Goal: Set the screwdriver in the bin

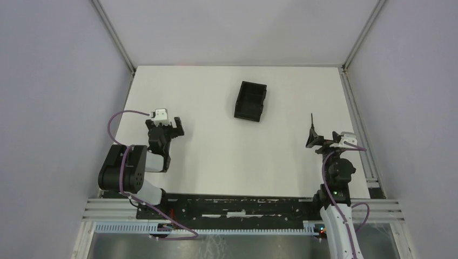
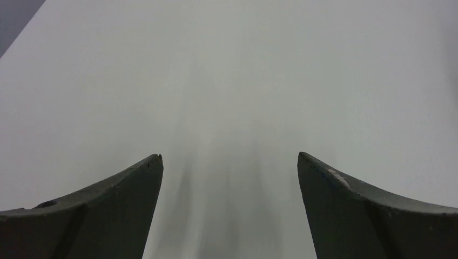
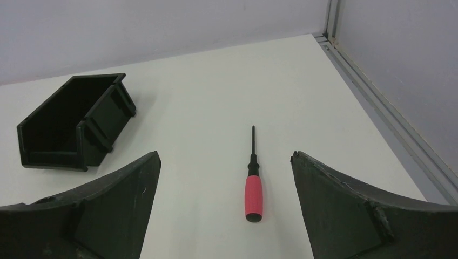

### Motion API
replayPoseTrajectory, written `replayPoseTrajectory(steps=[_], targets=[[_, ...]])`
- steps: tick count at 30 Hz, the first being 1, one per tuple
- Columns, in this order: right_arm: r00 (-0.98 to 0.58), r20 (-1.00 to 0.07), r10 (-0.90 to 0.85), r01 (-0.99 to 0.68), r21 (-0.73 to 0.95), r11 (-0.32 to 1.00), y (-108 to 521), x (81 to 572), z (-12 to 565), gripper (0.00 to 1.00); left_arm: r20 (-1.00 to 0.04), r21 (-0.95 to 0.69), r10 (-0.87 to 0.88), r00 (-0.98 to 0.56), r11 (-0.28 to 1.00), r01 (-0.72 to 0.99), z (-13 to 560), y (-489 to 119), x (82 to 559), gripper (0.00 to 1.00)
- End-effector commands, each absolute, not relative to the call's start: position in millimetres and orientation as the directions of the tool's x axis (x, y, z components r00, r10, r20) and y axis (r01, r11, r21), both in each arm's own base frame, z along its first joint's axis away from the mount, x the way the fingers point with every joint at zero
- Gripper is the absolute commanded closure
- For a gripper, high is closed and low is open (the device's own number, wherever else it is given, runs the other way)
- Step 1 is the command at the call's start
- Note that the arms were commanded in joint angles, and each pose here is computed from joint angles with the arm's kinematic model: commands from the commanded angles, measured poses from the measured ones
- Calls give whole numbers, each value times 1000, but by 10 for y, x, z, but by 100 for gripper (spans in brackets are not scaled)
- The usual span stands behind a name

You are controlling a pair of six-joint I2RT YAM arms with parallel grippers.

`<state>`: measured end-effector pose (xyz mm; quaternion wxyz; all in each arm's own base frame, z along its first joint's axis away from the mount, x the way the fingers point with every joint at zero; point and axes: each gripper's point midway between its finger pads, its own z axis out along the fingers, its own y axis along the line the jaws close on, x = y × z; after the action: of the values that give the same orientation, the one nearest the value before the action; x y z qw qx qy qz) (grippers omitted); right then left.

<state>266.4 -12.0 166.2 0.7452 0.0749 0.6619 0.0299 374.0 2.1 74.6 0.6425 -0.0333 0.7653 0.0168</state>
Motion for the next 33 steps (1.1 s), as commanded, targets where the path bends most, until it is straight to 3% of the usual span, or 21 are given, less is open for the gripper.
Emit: replayPoseTrajectory(steps=[1,5,10,16,22,26,29,31,33], targets=[[10,-988,157,159,156,975,-271,2643,1110,2,-992,-6,-14,-122,998,-68,871,16,3792,0],[-46,-992,120,181,110,977,-327,2798,1448,2,-993,-7,-15,-121,998,-69,875,19,3792,0],[-327,-943,62,236,-18,972,-483,3158,1570,2,-993,-7,-15,-121,998,-69,876,21,3794,0],[-732,-680,-34,96,-153,983,-499,3545,1136,2,-993,-7,-15,-120,998,-68,877,14,3793,0],[-850,-524,-60,38,-174,984,-520,3668,662,6,-993,-6,-14,-120,998,-68,876,15,3792,0],[-891,-448,-74,12,-187,982,-539,3624,403,16,-993,-7,-15,-120,998,-69,879,17,3793,0],[-911,-405,-77,-5,-176,984,-517,3561,227,30,-993,-6,-14,-120,998,-69,878,18,3793,0],[-922,-378,-76,-13,-168,986,-507,3538,124,45,-993,-7,-15,-120,998,-67,877,14,3793,0],[-932,-354,-84,-31,-153,988,-480,3552,77,68,-993,-7,-15,-121,998,-68,875,15,3792,0]])
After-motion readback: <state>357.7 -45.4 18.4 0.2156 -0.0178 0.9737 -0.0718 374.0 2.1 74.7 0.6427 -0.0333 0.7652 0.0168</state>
